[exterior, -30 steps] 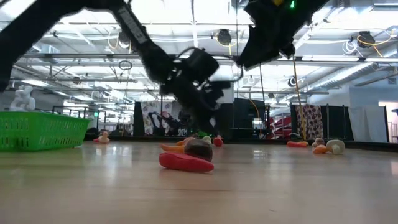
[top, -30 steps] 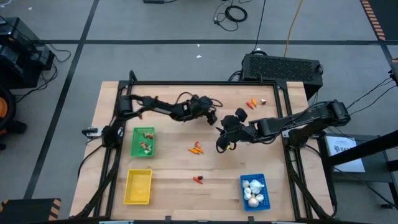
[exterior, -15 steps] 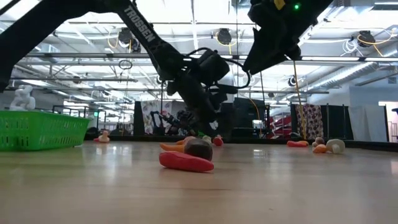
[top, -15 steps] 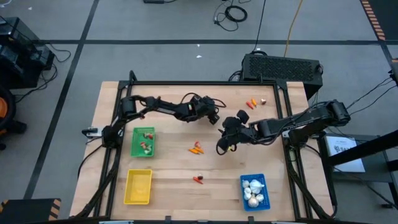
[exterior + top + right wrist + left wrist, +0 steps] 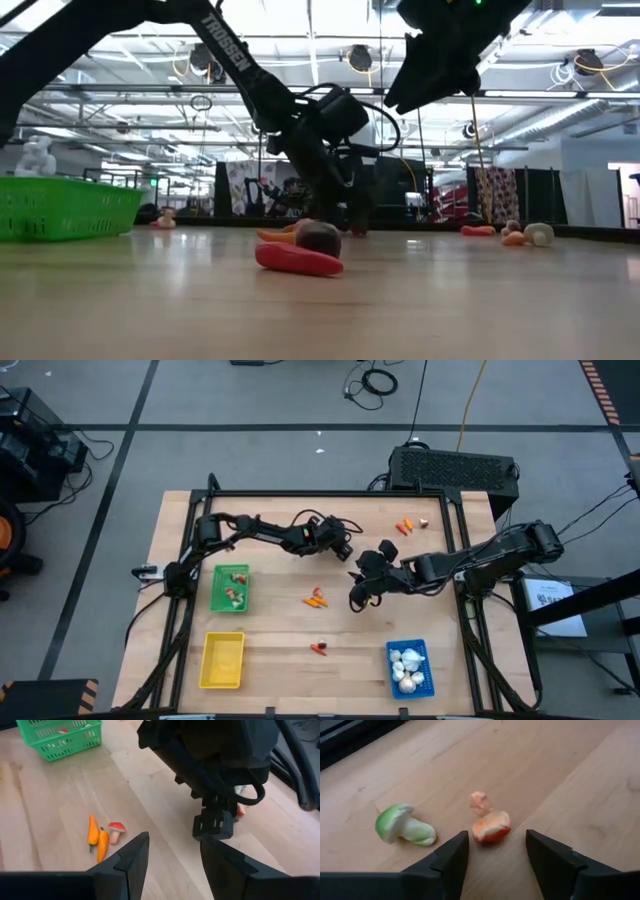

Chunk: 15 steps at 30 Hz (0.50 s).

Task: Sort produce into baskets
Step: Put the red mushroom into the green bin

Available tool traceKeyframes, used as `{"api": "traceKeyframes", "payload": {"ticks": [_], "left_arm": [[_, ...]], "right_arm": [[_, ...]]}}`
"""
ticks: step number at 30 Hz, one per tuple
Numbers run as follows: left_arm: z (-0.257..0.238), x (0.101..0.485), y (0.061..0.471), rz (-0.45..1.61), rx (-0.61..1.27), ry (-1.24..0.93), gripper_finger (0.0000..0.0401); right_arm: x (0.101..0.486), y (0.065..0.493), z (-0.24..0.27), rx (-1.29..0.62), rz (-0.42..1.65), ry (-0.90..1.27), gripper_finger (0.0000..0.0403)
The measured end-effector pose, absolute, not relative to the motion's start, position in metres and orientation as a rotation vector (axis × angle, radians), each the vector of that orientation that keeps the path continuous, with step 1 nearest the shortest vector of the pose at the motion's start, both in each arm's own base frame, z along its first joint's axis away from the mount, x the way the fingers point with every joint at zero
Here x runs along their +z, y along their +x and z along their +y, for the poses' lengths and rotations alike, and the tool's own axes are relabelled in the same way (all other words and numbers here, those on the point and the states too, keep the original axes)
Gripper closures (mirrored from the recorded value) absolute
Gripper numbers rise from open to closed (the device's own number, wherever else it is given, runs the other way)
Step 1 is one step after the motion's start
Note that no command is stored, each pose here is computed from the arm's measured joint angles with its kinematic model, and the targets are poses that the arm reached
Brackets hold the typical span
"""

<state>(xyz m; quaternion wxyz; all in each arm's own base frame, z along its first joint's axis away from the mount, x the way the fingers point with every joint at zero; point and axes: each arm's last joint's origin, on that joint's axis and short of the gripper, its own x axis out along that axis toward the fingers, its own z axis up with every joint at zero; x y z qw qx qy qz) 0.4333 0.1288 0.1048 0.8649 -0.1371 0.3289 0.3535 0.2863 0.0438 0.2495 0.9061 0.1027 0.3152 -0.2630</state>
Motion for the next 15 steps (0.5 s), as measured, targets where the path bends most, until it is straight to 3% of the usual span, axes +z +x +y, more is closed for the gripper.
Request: {"api": "traceKeyframes", "payload": {"ticks": [7,15], "left_arm": [[0.1288,0.1046,0.4331,0.693,0.737,-0.286,0.0236],[0.1251,0.1090,0.4280,0.787,0.699,-0.207,0.0310]], "right_arm": [[0.2497,0.2866,0.0437,-0.534,0.654,0.186,0.0234],[0.2498,0.2868,0.0438,-0.529,0.654,0.182,0.0234]]}}
